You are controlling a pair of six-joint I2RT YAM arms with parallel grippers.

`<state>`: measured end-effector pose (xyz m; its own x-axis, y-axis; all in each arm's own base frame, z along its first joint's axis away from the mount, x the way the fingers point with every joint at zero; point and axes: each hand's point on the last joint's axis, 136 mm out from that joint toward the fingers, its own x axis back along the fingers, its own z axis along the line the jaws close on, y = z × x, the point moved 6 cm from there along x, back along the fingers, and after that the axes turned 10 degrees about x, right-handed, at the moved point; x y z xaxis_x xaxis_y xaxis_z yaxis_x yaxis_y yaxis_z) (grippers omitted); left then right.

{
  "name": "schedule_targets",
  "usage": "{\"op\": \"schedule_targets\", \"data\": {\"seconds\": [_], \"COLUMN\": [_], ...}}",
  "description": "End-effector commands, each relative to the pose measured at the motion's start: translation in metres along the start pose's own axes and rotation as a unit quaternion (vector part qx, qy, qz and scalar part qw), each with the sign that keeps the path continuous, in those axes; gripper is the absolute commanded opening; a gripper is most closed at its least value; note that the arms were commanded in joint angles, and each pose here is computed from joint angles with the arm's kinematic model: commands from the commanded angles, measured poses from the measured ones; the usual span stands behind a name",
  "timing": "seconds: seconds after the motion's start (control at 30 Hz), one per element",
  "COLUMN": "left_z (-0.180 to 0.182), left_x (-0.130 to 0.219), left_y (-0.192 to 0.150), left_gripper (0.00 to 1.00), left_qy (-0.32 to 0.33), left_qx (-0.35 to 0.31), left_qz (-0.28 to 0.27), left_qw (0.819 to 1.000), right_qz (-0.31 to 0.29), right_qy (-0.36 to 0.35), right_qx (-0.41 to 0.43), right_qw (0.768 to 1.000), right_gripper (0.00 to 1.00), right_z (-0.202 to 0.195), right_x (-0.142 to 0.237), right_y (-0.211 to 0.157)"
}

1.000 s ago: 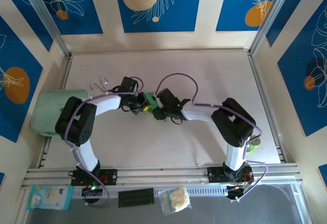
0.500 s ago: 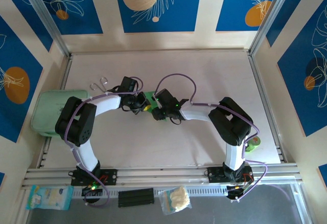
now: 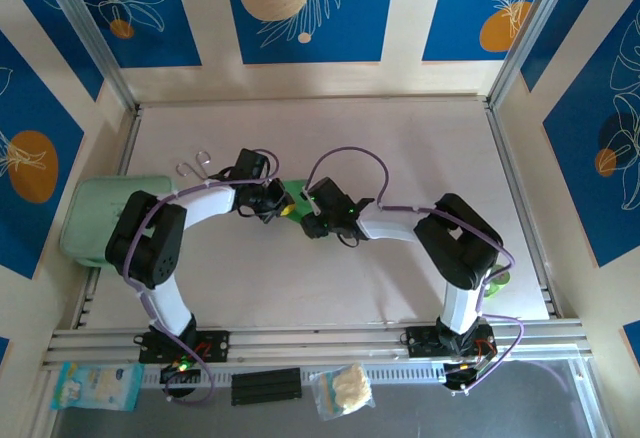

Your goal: Fold a paper plane with a square sheet of paper (pick it up from the middle)

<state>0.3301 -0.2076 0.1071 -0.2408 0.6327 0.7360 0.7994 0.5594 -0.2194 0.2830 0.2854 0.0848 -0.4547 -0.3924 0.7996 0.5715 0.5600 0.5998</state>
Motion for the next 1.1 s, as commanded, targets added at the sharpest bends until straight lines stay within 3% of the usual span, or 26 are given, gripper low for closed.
{"op": "schedule_targets", "data": {"seconds": [0.0,0.43,0.77,1.07], "left_z": [-0.01,-0.012,-0.011,-0.011], "left_x": [0.01,0.011,0.011,0.011], "left_y": [-0.003,-0.005,-0.006,-0.007], "left_gripper": [0.07,0.07,0.08,0.09], "left_qy": [-0.006,-0.008,-0.006,-0.006], "left_qx": [0.0,0.017,0.023,0.023], "left_qz": [-0.004,0.001,0.005,0.008], "left_qw": [1.0,1.0,1.0,1.0], "right_qz": [-0.049,-0.082,-0.08,-0.074], "right_qy": [-0.009,0.007,-0.036,-0.037], "right_qx": [0.01,0.08,0.108,0.127], "right_qw": [0.999,0.993,0.99,0.988], "right_gripper": [0.5,0.52,0.48,0.37], "right_z": [-0.003,0.013,0.009,0.015], "right_x": [0.024,0.012,-0.002,-0.004], "right_y": [0.012,0.015,0.011,0.005]}}
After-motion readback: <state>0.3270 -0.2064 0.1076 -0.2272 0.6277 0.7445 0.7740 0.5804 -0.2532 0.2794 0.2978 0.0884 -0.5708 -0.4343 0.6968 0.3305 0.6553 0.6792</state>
